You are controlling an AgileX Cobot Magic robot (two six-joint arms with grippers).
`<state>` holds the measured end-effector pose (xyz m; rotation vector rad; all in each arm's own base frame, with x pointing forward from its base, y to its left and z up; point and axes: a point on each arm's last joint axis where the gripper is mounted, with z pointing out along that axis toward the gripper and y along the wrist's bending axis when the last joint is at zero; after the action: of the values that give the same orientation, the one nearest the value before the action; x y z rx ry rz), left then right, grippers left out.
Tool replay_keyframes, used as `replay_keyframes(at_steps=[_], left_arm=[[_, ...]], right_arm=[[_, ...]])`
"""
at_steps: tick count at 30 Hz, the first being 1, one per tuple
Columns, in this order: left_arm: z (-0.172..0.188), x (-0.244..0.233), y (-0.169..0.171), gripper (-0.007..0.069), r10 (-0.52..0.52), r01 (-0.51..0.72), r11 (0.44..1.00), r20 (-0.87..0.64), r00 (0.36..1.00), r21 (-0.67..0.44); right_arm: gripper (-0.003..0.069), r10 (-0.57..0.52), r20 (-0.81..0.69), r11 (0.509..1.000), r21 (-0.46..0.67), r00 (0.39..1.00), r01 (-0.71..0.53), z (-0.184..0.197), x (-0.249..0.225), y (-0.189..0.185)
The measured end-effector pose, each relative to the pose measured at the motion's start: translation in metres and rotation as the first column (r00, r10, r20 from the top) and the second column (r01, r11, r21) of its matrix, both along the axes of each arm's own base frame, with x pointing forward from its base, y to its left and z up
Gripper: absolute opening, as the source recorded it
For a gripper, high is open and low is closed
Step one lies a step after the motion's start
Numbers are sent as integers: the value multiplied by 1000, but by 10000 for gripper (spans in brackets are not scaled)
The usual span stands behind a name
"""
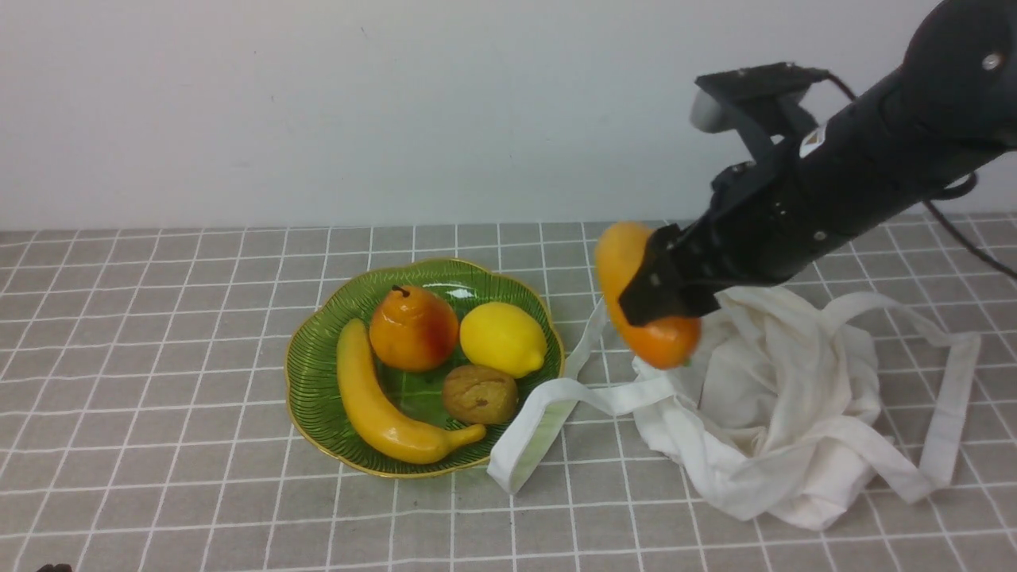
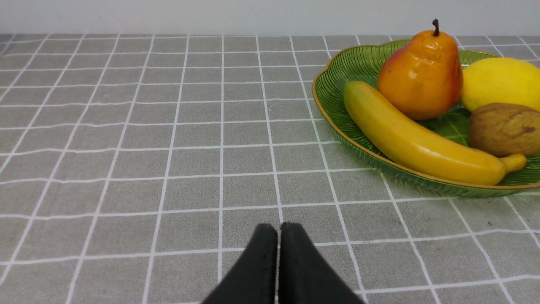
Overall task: Take the fruit out of the bag on the grey coffee tablecloth and place them on the plate.
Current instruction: 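Take the mango out of the bag and place it on the plate with the right gripper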
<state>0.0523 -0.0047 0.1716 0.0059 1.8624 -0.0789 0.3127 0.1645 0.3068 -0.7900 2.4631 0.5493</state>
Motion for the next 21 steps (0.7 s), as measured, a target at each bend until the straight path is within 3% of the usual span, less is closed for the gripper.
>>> replay_keyframes(at_steps=[4,6,12,21], left_arm=[[0,0,0,-8,0,0,1000,0,1000,0],[0,0,0,-8,0,0,1000,0,1000,0],[0,0,0,-8,0,0,1000,0,1000,0],[0,0,0,-8,0,0,1000,0,1000,0]], right_arm=[[510,7,50,977,212,999,-18,-3,1,47],[510,-2,59,970,242,998,-12,-6,3,56],[510,154,98,971,170,983,-169,-46,8,99],[510,212,66,966,140,975,-219,-83,26,133]])
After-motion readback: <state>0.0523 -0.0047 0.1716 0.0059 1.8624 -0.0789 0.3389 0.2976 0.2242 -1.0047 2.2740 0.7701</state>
